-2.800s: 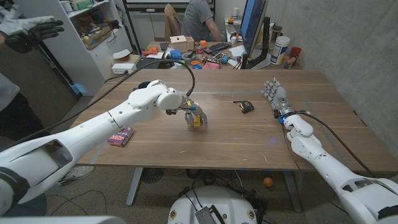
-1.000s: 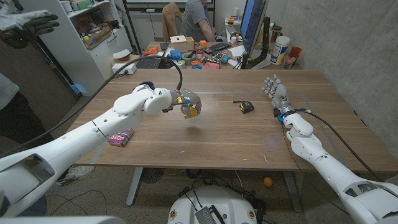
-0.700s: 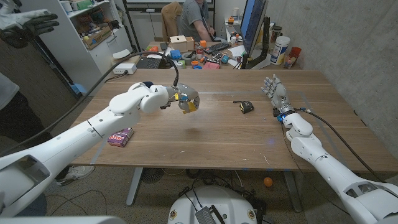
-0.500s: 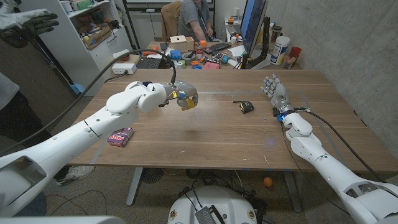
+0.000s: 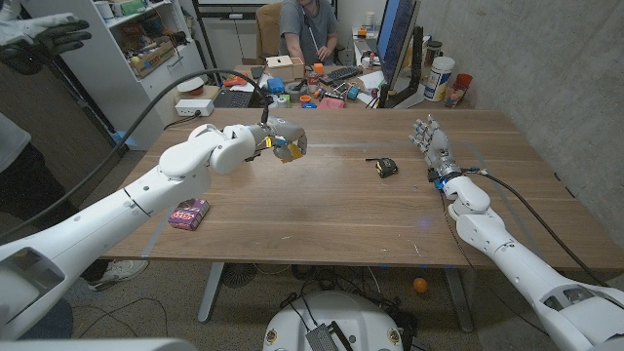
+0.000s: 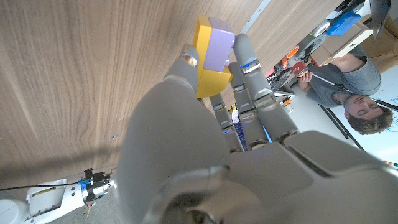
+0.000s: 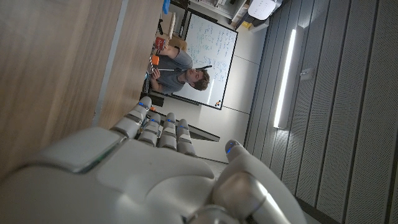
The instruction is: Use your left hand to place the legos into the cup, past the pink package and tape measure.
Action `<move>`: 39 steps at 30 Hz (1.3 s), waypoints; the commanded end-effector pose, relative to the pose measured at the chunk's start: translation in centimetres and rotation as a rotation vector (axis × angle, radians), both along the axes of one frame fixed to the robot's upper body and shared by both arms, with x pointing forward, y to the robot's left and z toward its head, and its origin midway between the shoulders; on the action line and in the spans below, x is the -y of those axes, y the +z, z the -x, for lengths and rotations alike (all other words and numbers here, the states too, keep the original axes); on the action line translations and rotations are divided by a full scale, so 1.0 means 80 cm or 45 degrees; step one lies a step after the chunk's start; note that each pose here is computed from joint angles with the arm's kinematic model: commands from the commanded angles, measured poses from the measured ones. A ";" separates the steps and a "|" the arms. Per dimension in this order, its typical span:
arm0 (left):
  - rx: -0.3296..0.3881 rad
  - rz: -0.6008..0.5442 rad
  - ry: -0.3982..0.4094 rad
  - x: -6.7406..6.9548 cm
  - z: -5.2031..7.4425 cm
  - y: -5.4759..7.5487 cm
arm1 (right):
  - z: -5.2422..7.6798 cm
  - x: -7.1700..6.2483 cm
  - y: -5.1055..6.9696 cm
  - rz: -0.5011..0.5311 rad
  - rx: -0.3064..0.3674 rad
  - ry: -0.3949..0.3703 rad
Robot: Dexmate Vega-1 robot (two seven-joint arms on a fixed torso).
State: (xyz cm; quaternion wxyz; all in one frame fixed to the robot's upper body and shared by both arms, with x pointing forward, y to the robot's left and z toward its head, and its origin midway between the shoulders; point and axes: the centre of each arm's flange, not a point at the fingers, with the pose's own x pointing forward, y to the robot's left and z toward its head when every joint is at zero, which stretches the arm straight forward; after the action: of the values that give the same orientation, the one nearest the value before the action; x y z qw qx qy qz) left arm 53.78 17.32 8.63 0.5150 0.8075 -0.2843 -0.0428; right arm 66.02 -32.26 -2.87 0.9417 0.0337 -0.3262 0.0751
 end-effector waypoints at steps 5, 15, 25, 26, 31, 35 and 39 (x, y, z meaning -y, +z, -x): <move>0.144 0.135 0.002 -0.025 0.015 0.023 | 0.003 0.002 0.002 0.008 0.011 -0.009; 0.239 0.216 0.006 -0.042 0.021 0.029 | 0.006 -0.001 0.004 0.023 0.022 -0.006; 0.339 0.330 0.026 -0.069 0.020 0.034 | 0.008 -0.008 0.007 0.046 0.030 -0.006; 0.355 0.346 0.024 -0.072 0.020 0.034 | 0.009 -0.008 0.008 0.049 0.031 -0.007; 0.394 0.391 0.025 -0.082 0.019 0.035 | 0.009 -0.011 0.008 0.056 0.032 -0.008; 0.443 0.440 0.010 -0.089 0.018 0.035 | 0.009 -0.016 0.007 0.067 0.032 0.000; 0.475 0.496 0.002 -0.097 0.015 0.036 | 0.009 -0.024 0.006 0.090 0.038 0.013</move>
State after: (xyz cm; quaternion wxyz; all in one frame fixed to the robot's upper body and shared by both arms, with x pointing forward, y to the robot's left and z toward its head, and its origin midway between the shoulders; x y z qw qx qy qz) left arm 52.34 23.23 11.32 0.5788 0.7252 -0.3542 0.1167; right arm 65.33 -31.43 -2.26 0.9381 0.0126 -0.3367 0.0805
